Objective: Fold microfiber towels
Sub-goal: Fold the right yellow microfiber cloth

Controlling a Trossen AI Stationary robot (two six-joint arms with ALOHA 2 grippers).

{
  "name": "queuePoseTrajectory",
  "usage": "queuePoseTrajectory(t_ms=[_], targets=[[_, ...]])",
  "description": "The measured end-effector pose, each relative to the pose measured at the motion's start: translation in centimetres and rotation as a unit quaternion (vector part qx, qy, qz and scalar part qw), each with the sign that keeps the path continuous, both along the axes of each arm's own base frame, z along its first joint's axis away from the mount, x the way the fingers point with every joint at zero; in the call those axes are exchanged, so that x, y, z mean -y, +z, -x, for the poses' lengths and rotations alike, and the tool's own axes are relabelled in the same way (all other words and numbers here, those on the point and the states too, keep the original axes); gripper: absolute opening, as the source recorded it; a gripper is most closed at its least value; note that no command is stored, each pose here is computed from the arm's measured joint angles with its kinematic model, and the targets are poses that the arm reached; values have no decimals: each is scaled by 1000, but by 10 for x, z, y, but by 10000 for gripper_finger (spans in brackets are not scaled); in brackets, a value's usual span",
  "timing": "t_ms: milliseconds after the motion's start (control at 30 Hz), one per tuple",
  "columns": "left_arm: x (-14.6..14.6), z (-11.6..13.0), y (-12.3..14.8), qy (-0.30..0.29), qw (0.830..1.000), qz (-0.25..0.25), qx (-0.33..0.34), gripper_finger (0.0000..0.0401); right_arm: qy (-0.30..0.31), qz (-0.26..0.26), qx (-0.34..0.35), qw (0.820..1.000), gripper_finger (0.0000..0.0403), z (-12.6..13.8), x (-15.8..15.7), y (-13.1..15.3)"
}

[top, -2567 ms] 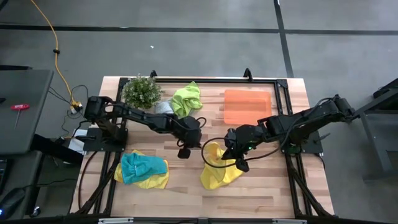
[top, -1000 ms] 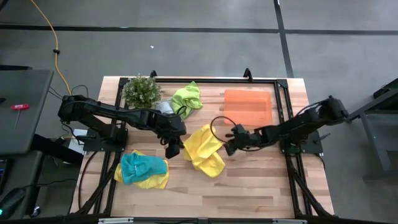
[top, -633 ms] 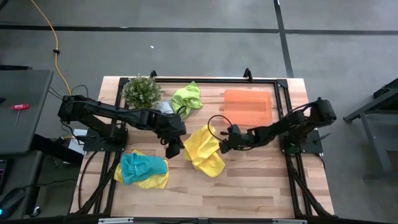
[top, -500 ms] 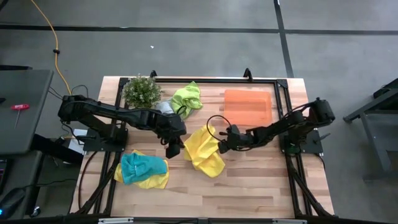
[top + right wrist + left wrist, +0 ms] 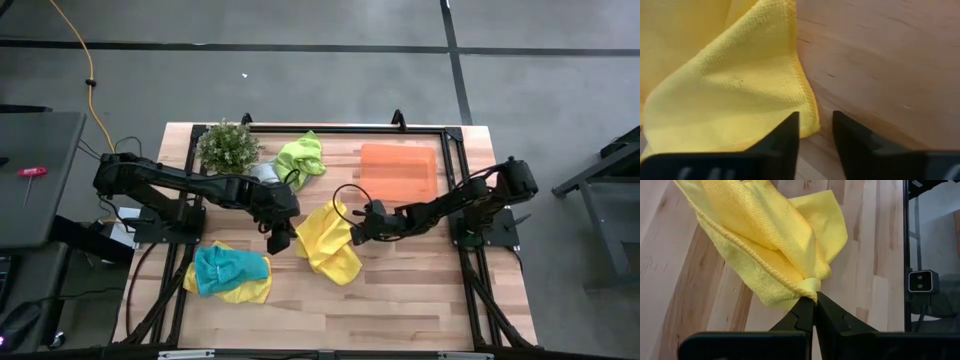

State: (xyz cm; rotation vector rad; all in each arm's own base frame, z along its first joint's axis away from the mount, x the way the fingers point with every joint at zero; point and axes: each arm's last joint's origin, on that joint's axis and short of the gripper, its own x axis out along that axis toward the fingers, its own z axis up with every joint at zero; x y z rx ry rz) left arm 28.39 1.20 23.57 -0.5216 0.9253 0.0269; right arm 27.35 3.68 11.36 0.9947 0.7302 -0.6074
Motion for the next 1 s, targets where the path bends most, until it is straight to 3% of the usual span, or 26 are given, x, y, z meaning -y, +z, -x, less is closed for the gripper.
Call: queuePoseTrajectory(t_ms=[233,433,533,667,1000], targets=[[0,0,0,0,1000,0,0,0,-1,3,-6,1000,9,1,0,-1],[-4,5,3,-11,999,28,-17,0,26,-7,11,1000,1,2,-1,9],[-12,15,21,-4,999,41,-35,0,52,2,55,997,1,5,-2,33],[-19,30,53,1,999,12,-44,0,83,29,130,988,0,16,-1,74],[-23,52,131,9,999,-32,23,0,114,76,260,956,0,59,6,150]])
